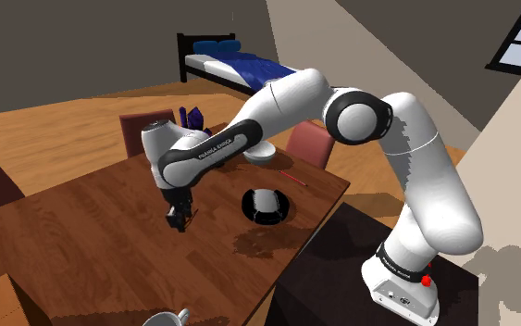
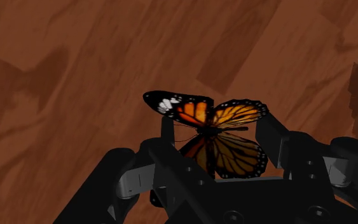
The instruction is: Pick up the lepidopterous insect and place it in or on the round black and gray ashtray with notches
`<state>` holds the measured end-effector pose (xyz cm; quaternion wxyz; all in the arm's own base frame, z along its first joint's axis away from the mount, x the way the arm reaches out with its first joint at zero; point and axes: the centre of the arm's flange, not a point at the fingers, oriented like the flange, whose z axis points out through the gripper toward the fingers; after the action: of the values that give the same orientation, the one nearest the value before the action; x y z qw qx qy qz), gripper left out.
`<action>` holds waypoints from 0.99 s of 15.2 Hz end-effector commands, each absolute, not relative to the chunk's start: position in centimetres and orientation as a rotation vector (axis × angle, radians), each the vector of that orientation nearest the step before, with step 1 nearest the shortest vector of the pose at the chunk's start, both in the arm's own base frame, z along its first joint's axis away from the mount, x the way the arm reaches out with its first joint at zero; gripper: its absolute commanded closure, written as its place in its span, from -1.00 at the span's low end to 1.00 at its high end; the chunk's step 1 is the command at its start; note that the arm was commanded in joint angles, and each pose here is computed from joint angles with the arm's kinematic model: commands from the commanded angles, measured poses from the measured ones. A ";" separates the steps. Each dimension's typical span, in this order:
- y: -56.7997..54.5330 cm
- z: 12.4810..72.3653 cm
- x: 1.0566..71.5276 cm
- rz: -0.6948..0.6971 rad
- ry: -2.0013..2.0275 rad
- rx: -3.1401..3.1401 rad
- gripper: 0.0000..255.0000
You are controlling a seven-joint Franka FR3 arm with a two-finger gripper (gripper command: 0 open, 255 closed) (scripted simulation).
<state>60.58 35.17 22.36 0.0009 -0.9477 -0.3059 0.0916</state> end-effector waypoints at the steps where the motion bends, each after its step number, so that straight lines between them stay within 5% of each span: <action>1: 34.0 22.8 60.4 0.288 -0.960 -2.975 1.00; 15: 15.9 22.6 56.6 0.288 -0.960 -2.975 1.00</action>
<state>56.89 17.13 22.45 0.0008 -0.9479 -0.3052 0.0918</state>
